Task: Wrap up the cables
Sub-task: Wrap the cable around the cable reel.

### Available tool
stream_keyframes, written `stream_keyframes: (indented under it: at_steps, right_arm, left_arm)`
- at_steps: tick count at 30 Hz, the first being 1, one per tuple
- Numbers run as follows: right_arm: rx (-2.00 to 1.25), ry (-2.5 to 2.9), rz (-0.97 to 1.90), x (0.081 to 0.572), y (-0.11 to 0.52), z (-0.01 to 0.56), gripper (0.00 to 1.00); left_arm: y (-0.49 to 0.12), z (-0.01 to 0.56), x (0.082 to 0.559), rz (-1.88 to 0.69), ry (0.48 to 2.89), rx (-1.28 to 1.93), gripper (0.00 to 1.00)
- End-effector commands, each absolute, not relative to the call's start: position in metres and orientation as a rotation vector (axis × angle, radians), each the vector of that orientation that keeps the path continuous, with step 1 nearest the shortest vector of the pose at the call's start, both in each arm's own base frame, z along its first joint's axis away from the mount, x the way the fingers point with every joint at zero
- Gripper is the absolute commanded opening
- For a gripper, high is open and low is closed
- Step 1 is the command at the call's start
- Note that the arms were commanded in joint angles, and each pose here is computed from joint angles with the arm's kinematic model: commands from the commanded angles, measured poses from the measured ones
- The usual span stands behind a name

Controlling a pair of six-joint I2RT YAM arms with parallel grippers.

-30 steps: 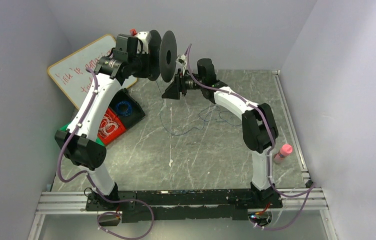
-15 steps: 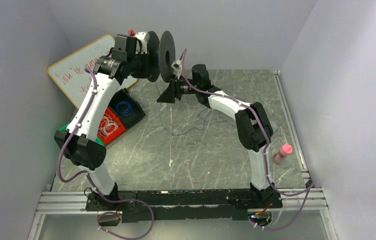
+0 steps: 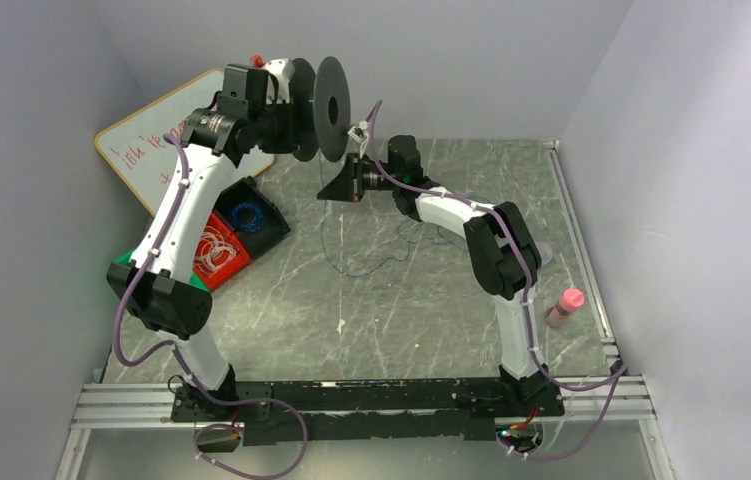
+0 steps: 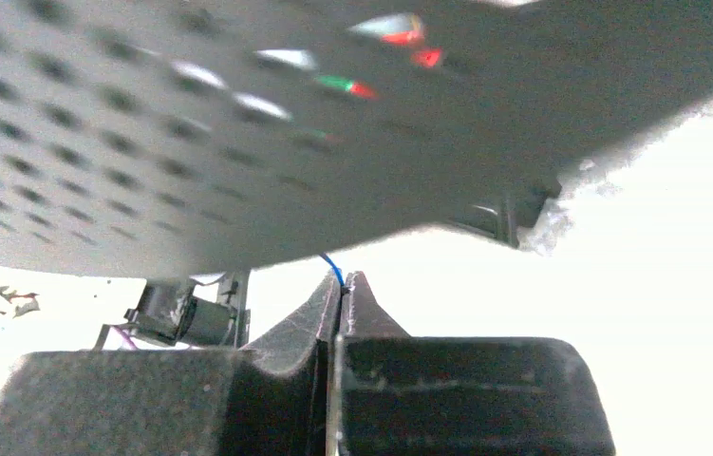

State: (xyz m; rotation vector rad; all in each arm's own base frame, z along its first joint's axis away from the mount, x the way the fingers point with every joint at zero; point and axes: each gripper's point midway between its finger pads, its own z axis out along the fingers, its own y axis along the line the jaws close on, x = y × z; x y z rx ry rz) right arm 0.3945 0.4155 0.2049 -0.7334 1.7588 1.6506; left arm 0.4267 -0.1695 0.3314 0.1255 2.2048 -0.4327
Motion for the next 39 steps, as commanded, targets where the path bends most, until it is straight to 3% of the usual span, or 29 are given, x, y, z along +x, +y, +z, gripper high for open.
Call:
stream_keyframes:
  at_steps: [1, 14, 18, 25, 39]
  right_arm:
    - [-0.682, 1.789, 1.652, 0.405, 0.386, 0.205, 0.00]
    - [-0.424, 1.922, 1.496, 0.484, 0.264, 0.192, 0.00]
    - [-0.387, 1.917, 1.591, 0.491, 0.245, 0.207, 0.00]
    - [-0.505, 1.841, 1.781, 0.469, 0.239, 0.244, 0.00]
    - [-0.637, 1.843, 1.975, 0.407, 0.230, 0.264, 0.00]
  left_arm:
    - [-0.186, 0.393, 0.427, -0.588, 2.025, 0.158, 0.02]
    - [-0.192, 0.372, 0.409, -0.618, 2.078, 0.313, 0.02]
    - [-0.195, 0.356, 0.407, -0.577, 2.095, 0.383, 0.02]
    - [-0.198, 0.303, 0.417, -0.357, 2.146, 0.476, 0.02]
    - [-0.216, 0.278, 0.414, -0.382, 2.068, 0.781, 0.02]
